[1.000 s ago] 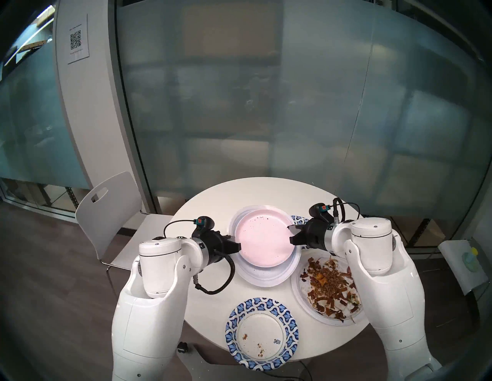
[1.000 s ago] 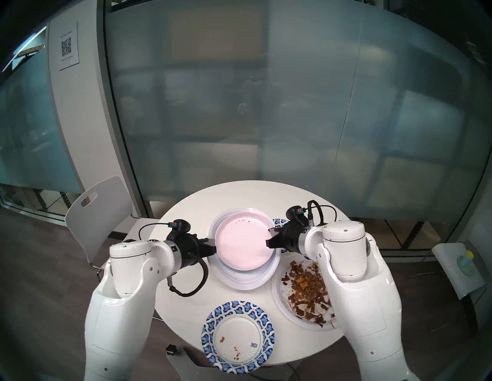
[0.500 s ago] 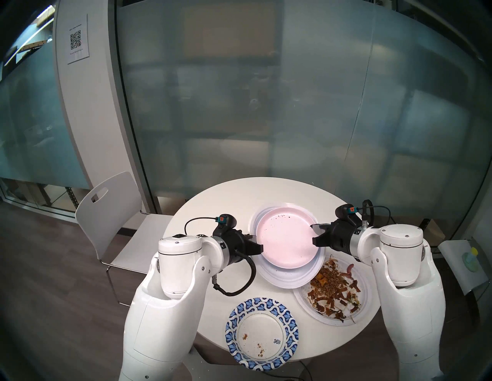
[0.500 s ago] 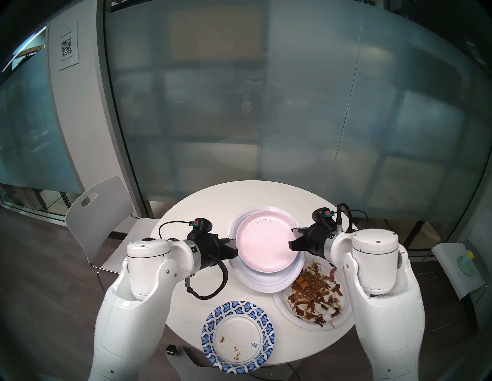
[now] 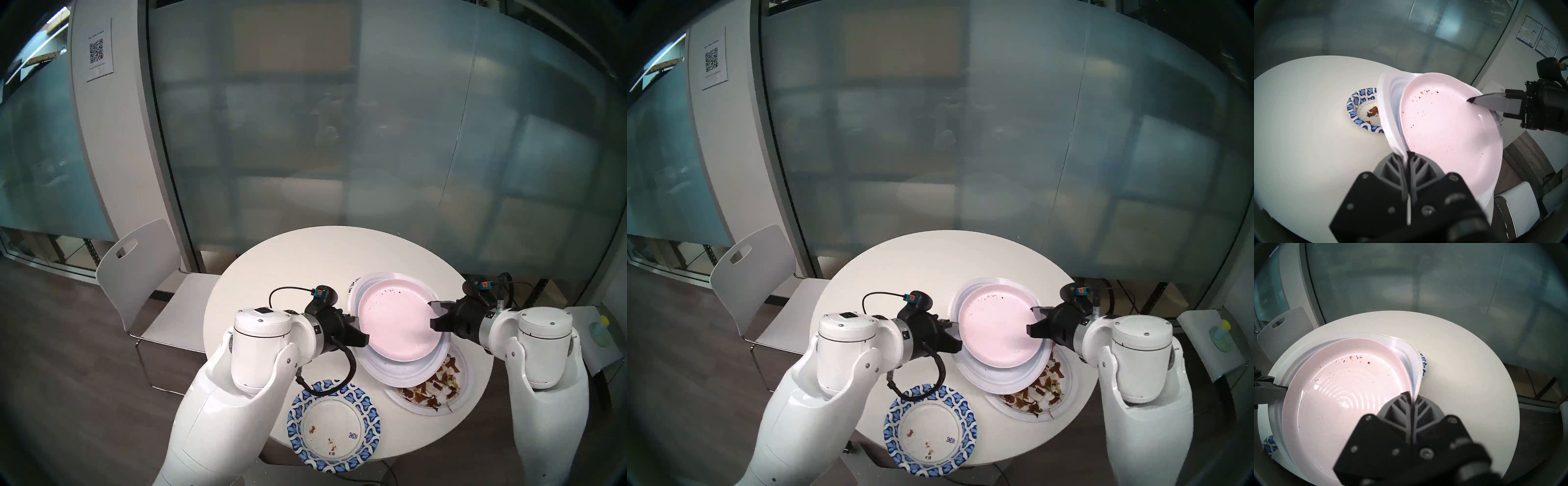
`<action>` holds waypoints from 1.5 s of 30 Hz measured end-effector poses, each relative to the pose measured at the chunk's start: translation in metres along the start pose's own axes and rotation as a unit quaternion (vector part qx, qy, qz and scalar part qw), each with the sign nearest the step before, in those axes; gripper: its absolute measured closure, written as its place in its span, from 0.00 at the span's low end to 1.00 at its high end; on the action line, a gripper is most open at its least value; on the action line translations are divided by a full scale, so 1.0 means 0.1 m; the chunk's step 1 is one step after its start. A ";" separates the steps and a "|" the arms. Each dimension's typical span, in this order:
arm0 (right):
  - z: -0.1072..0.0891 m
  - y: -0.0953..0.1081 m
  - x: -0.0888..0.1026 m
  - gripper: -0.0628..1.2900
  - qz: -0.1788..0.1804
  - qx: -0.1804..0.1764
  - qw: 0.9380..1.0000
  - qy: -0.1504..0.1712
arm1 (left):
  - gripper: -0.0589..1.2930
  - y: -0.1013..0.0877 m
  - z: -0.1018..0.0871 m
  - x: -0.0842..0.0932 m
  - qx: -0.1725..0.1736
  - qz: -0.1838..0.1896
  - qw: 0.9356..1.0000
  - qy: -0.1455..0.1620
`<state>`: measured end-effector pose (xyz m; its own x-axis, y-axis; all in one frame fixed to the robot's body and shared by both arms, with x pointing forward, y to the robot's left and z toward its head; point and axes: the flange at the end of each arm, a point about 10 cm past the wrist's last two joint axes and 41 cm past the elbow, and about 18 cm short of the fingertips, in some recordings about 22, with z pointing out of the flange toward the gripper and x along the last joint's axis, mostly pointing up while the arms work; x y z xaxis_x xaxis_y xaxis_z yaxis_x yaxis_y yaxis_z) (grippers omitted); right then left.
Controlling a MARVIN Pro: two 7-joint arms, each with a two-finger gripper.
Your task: Stack the plates into one stack
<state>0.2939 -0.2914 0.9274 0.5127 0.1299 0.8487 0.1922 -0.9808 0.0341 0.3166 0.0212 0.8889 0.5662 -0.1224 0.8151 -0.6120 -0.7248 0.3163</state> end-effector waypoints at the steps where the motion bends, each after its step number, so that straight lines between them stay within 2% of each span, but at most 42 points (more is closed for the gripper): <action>1: -0.04 0.03 -0.03 0.97 0.004 -0.006 1.000 -0.002 | 0.95 0.05 0.02 -0.01 -0.006 0.006 1.000 -0.004; 16: -0.40 0.27 -0.58 0.97 0.055 -0.055 0.995 -0.061 | 0.95 0.44 0.29 -0.21 -0.059 0.060 0.995 -0.059; 24: -0.55 0.32 -0.84 0.97 0.081 -0.065 0.991 -0.087 | 0.95 0.51 0.47 -0.34 -0.070 0.072 0.991 -0.087; 30: -0.59 0.34 -0.98 0.97 0.099 -0.064 0.989 -0.092 | 0.95 0.49 0.64 -0.42 -0.064 0.075 0.990 -0.104; 35: -0.59 0.38 -1.06 0.97 0.109 -0.064 0.988 -0.090 | 0.95 0.50 0.71 -0.36 -0.060 0.074 0.991 -0.098; 45: -0.55 0.48 -1.10 0.97 0.127 -0.055 0.988 -0.066 | 0.95 0.53 0.80 -0.13 -0.037 0.059 0.995 -0.064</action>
<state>0.2009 -0.3606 0.8642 0.6390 -0.1111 0.7612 -0.0450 -0.9932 -0.1072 0.3207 -0.0698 0.8566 0.5505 -0.2936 0.7815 -0.7154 -0.6483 0.2604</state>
